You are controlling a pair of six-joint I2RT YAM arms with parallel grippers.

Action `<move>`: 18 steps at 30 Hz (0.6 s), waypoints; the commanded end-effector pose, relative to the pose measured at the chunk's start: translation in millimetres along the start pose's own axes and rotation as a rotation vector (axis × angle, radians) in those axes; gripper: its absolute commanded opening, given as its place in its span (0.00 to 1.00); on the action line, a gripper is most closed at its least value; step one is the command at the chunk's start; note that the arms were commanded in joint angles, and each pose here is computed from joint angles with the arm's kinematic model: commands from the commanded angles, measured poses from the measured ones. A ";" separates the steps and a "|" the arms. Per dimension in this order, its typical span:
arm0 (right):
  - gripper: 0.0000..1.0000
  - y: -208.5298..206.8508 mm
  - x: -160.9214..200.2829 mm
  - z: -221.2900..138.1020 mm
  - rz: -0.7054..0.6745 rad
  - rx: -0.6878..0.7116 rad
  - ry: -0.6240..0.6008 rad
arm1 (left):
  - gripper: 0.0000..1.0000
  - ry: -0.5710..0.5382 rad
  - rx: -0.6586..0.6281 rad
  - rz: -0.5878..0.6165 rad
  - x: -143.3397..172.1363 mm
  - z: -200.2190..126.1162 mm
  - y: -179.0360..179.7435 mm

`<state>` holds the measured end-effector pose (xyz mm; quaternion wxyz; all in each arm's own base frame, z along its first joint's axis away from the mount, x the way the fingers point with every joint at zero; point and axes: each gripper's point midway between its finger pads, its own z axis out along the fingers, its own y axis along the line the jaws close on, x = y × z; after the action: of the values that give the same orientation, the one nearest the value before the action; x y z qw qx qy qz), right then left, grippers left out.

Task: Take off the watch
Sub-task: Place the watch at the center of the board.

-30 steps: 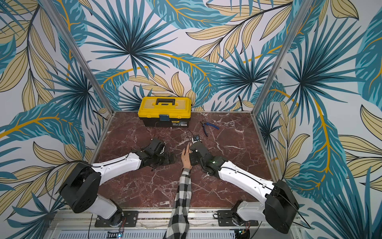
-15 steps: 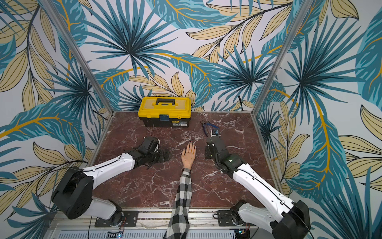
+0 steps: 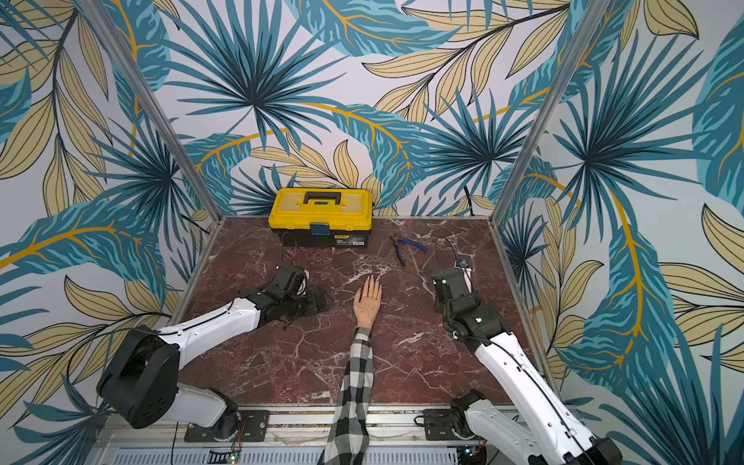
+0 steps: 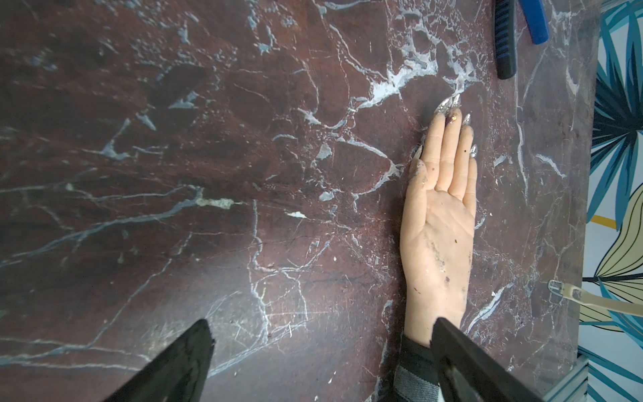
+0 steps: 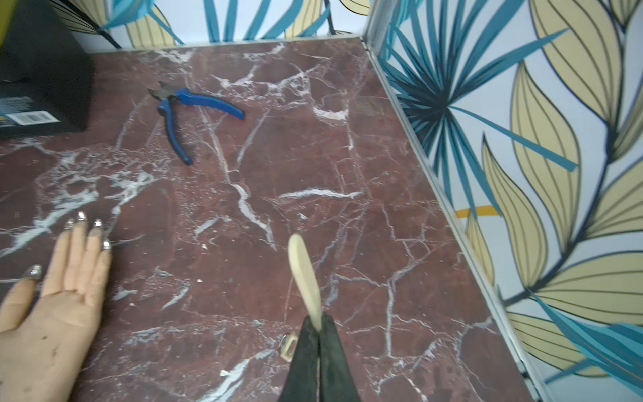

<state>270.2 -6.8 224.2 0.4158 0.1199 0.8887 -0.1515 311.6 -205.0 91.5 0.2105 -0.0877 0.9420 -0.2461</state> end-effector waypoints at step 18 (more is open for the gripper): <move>0.00 118.7 43.1 83.3 -0.337 0.025 0.300 | 0.99 0.015 0.005 0.011 6.6 8.6 6.3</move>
<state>331.4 60.2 121.8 0.2347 -0.0142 0.9455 -0.2253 309.5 -205.9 83.1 0.2043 -0.0795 0.9443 -0.2452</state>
